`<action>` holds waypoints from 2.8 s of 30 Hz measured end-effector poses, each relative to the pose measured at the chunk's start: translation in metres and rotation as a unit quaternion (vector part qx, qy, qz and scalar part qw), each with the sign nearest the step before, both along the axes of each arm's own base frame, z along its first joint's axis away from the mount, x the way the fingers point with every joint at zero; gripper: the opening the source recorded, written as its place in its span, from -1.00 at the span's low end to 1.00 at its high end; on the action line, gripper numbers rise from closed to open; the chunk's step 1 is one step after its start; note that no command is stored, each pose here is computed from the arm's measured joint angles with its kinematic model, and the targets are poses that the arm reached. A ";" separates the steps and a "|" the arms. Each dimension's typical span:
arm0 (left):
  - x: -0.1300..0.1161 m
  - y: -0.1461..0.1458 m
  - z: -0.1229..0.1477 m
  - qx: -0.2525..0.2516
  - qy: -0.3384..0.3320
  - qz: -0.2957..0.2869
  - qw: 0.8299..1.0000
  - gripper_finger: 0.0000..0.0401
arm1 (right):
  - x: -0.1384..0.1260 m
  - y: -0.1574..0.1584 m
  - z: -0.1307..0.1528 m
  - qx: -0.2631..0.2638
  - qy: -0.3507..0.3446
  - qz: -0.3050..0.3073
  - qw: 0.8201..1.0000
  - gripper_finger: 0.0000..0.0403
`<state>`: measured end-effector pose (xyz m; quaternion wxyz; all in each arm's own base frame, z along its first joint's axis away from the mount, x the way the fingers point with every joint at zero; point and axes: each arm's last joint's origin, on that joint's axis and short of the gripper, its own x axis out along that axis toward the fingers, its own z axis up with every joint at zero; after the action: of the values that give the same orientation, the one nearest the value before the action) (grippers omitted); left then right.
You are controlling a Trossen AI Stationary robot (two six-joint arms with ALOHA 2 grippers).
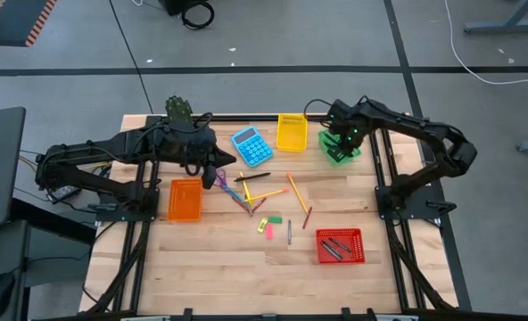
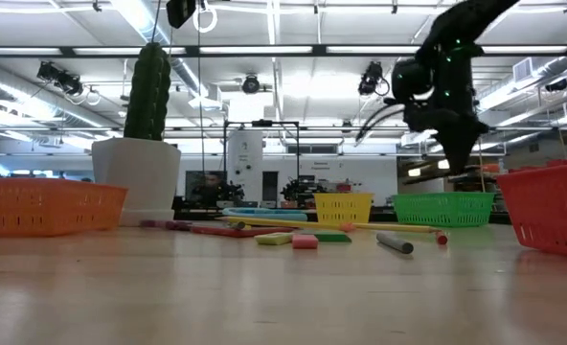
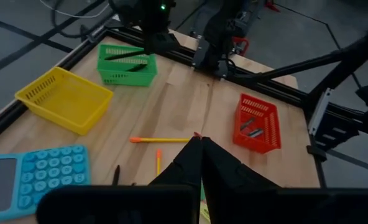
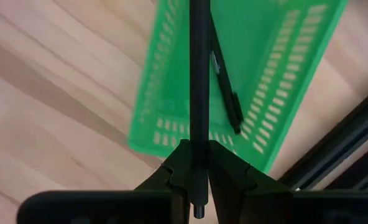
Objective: Sort crayons/erasers/pens/pencils in bins
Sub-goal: Put the bottom black pen into the green bin
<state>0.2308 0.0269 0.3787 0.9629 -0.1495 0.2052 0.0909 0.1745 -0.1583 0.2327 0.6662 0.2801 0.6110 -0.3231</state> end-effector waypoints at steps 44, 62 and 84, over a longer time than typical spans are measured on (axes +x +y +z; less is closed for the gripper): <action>-0.001 0.004 0.000 -0.014 -0.006 0.084 0.996 -0.90 | 0.001 -0.032 -0.044 -0.012 0.045 0.144 0.989 -0.76; -0.001 0.004 0.000 -0.026 -0.008 0.089 0.996 -0.91 | -0.001 -0.030 -0.061 -0.029 0.034 0.145 0.988 -0.76; -0.001 0.004 0.000 -0.038 -0.011 0.095 0.995 -0.94 | -0.005 -0.026 -0.069 -0.016 0.035 0.091 0.995 -0.52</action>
<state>0.2300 0.0309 0.3789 0.9458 -0.2054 0.1831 0.1722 0.1696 -0.1840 0.1640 0.6753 0.2007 0.6519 -0.2805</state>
